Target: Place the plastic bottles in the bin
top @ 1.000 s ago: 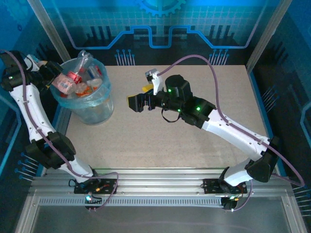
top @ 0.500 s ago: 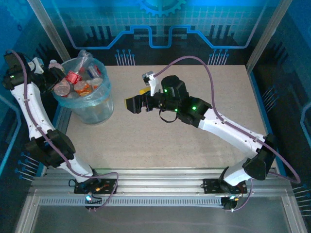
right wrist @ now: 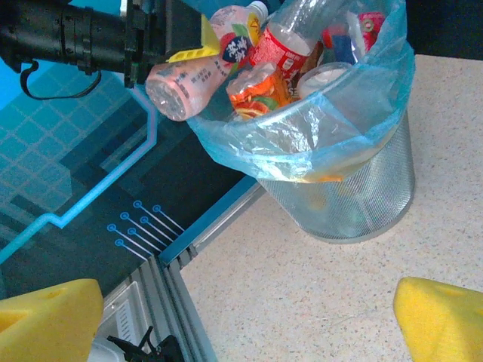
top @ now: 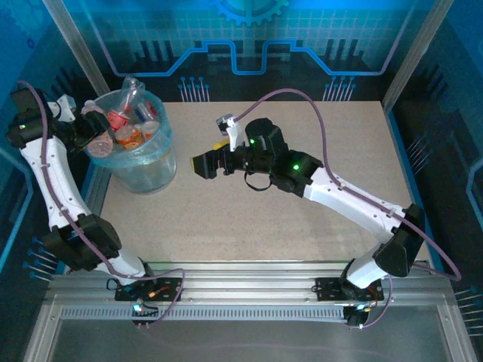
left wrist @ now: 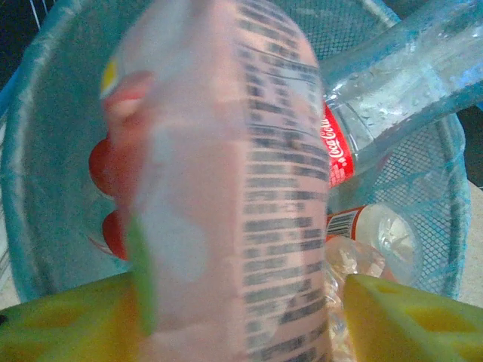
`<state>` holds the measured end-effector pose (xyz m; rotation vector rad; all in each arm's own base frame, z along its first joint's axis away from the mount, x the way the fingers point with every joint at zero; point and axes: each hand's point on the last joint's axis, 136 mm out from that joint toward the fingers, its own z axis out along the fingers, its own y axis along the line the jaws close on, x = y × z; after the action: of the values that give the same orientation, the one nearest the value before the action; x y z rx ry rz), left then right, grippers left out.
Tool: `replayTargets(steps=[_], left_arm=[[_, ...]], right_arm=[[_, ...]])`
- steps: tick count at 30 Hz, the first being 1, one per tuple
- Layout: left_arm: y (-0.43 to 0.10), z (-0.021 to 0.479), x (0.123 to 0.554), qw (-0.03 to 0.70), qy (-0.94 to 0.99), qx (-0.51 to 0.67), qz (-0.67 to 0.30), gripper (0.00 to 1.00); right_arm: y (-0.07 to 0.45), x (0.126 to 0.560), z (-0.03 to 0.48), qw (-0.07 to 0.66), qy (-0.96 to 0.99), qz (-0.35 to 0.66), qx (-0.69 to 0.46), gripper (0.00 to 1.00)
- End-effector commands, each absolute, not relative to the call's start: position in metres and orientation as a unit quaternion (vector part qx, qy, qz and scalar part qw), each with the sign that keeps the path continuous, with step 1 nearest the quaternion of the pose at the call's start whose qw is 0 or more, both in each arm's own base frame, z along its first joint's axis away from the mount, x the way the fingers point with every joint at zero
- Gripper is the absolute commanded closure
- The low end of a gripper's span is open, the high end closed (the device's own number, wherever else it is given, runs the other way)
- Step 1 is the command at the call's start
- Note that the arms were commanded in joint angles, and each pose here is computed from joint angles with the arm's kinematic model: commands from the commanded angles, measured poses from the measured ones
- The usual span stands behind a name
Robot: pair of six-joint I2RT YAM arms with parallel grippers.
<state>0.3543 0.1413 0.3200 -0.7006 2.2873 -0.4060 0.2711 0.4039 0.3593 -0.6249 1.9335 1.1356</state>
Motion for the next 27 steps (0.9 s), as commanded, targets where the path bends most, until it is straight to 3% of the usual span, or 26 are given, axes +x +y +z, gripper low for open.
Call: replayTargets(steps=[1, 19, 22, 27], left_arm=[[0.142, 0.313, 0.359, 0.332, 0.890, -0.271, -0.157, 0.24], [0.169, 0.396, 0.358, 0.475, 0.834, -0.275, -0.051, 0.18], [0.177, 0.399, 0.357, 0.492, 0.822, -0.284, -0.033, 0.24], [0.160, 0.367, 0.381, 0.450, 0.843, -0.274, -0.103, 0.50]], right_arm=[[0.406, 0.270, 0.364, 0.393, 0.758, 0.456, -0.250, 0.00], [0.410, 0.275, 0.359, 0.388, 0.768, 0.449, -0.242, 0.00], [0.410, 0.275, 0.360, 0.390, 0.767, 0.448, -0.241, 0.00], [0.410, 0.278, 0.355, 0.391, 0.770, 0.444, -0.238, 0.00]])
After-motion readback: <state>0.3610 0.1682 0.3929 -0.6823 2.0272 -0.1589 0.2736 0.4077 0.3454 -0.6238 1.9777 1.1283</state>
